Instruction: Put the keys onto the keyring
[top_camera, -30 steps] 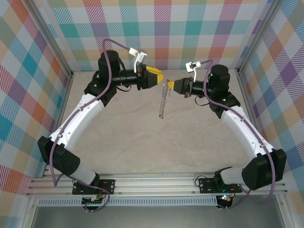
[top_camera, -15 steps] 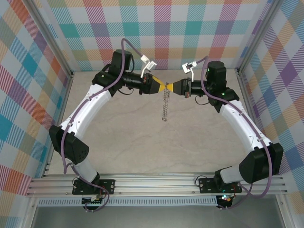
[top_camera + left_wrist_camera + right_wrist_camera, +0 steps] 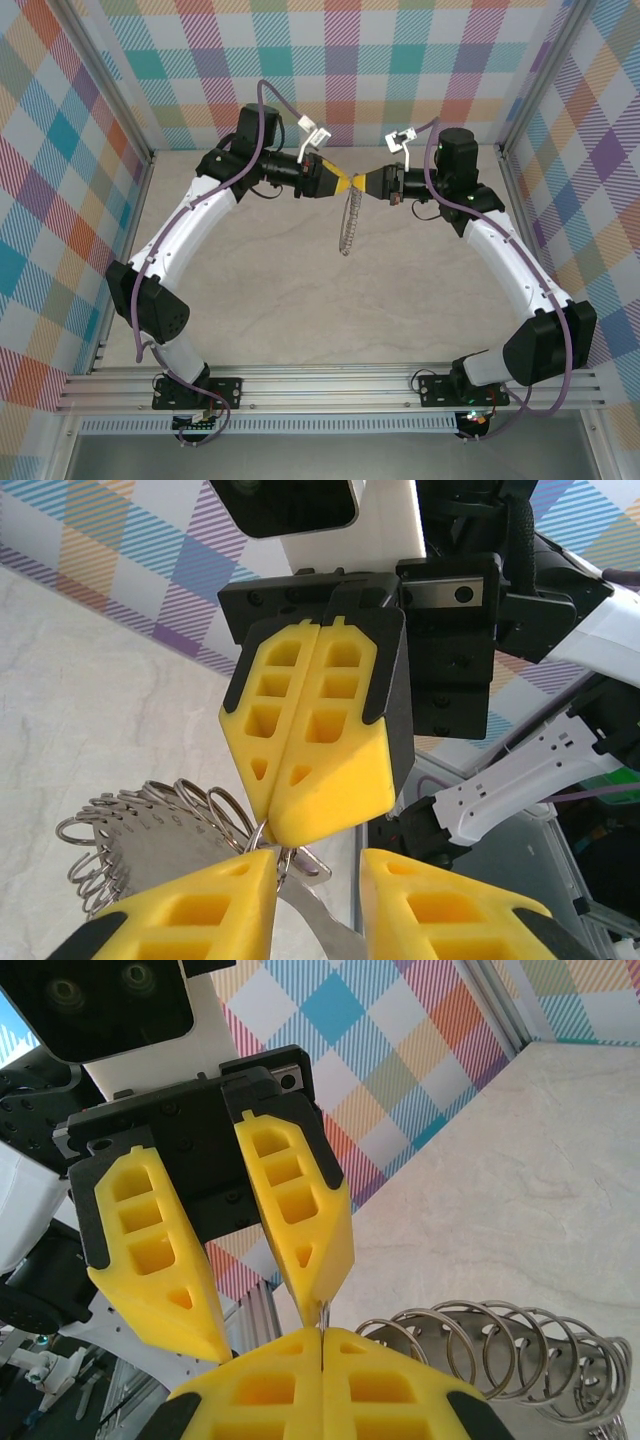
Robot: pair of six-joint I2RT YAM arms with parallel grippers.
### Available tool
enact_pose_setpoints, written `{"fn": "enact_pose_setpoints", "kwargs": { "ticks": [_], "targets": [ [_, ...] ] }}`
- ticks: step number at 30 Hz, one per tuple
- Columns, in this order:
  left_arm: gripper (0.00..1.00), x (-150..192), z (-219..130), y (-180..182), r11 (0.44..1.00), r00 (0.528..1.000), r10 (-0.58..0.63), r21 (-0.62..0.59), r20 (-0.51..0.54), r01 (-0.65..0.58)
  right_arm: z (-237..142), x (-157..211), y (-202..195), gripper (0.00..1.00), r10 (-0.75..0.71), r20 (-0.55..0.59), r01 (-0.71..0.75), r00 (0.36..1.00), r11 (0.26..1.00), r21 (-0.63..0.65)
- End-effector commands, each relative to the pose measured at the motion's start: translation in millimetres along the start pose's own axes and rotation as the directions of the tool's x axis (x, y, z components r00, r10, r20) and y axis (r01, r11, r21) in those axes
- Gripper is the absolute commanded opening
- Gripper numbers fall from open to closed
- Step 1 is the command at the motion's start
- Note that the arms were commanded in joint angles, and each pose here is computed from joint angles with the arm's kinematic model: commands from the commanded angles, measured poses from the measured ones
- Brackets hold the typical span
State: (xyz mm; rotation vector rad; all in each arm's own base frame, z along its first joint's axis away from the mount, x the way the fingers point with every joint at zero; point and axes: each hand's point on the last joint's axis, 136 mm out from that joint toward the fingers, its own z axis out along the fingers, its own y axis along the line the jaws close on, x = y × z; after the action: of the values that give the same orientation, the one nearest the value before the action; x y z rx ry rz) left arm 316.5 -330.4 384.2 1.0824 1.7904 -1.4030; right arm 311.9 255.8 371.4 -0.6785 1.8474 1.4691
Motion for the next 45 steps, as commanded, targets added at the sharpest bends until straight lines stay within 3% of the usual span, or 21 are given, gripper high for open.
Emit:
{"fn": "enact_pose_setpoints", "kwargs": {
  "ticks": [1,14,35,45],
  "targets": [
    [0.31,-12.9,-8.0,3.8,0.998,0.999,0.031,-0.049,0.045,-0.029,-3.1,-3.7,11.2,0.00,-0.057,0.012,0.057,0.998,0.998,-0.039],
    [0.36,-14.3,-5.7,6.7,0.999,0.998,0.012,-0.033,0.056,-0.010,-2.6,-4.5,11.1,0.00,-0.051,0.018,0.052,0.999,0.997,-0.052],
    [0.34,0.9,4.2,9.7,0.999,0.999,-0.029,0.016,0.024,0.029,-2.3,-5.5,9.4,0.00,-0.049,0.031,0.051,0.998,0.998,-0.048],
    [0.22,-2.2,10.1,3.6,0.999,0.999,-0.020,0.035,0.027,0.019,-1.9,-7.7,9.2,0.00,-0.045,0.034,0.047,0.998,0.997,-0.053]
  ]
}}
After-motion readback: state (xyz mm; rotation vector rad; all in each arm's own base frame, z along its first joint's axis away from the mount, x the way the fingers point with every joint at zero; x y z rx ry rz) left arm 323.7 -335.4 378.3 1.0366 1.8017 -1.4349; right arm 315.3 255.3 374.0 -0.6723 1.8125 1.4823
